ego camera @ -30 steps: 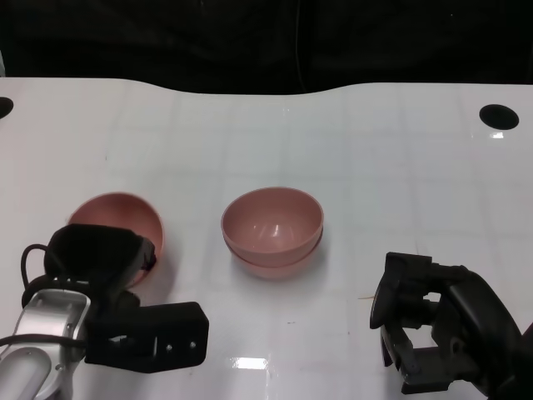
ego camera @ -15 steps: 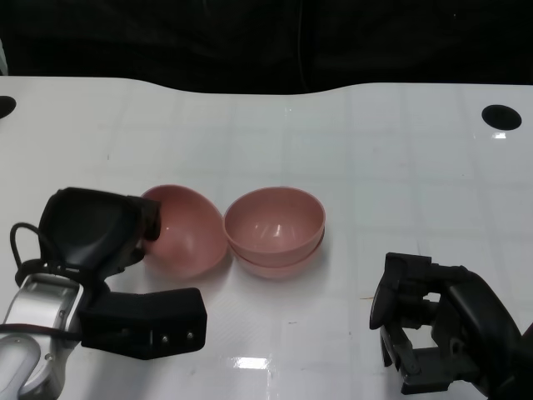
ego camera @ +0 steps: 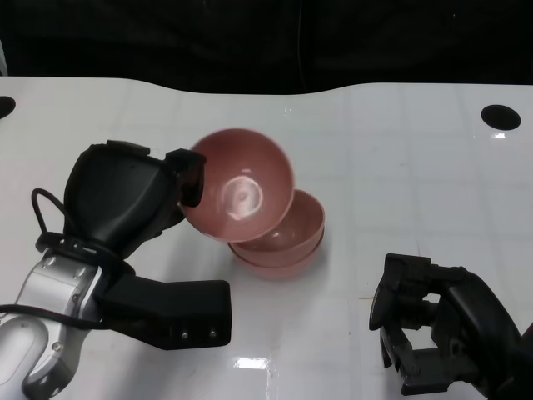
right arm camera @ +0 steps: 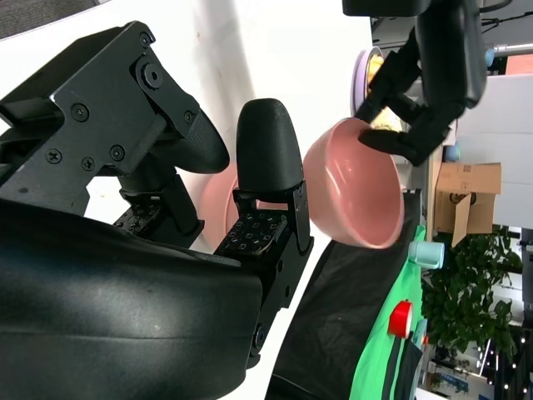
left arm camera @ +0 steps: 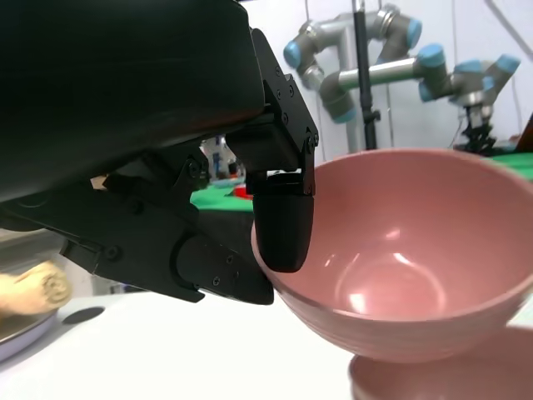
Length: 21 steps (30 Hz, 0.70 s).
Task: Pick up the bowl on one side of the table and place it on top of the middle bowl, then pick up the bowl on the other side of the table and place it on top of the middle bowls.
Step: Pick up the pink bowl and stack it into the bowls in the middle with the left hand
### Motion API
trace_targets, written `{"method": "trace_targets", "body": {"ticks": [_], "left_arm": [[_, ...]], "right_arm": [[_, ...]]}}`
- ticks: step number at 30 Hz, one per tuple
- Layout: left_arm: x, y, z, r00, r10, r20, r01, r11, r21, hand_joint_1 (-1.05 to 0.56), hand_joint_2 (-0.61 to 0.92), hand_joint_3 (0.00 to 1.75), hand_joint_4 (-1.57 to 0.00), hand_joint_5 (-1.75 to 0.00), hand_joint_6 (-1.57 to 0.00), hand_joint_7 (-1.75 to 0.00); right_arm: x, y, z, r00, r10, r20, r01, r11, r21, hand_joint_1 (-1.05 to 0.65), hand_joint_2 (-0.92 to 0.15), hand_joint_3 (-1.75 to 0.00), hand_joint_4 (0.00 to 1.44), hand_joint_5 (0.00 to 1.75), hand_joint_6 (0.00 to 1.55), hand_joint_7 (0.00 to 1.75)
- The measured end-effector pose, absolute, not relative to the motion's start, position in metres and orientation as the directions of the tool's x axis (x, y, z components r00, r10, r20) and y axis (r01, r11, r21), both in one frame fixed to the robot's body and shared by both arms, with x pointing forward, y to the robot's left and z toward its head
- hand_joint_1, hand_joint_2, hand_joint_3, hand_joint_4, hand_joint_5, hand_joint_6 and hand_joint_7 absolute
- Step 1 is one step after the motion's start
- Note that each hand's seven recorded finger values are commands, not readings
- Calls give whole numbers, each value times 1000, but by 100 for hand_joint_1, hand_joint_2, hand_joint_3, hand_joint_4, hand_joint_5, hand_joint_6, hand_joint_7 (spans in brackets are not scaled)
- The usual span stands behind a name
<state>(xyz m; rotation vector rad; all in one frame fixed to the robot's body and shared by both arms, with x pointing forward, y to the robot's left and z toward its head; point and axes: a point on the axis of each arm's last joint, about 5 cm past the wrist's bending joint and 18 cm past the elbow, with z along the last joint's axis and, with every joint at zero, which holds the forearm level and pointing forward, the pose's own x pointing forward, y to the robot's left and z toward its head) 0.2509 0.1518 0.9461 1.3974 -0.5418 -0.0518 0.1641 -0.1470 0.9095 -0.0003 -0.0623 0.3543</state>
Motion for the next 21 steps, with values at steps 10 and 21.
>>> {"method": "trace_targets", "body": {"ticks": [10, 21], "left_arm": [[251, 147, 951, 842, -393, 370, -299, 231, 926, -25, 59, 74, -93, -175, -76, -154], [263, 128, 951, 823, -442, 358, -238, 303, 923, -23, 82, 20, -89, -175, -105, -62]], "right_arm": [[164, -146, 910, 935, 349, 62, -349, 937, -12, -7, -31, -155, 93, 175, 85, 151], [164, -145, 909, 936, 346, 61, -346, 938, -18, -6, -30, -157, 94, 175, 85, 151]]}}
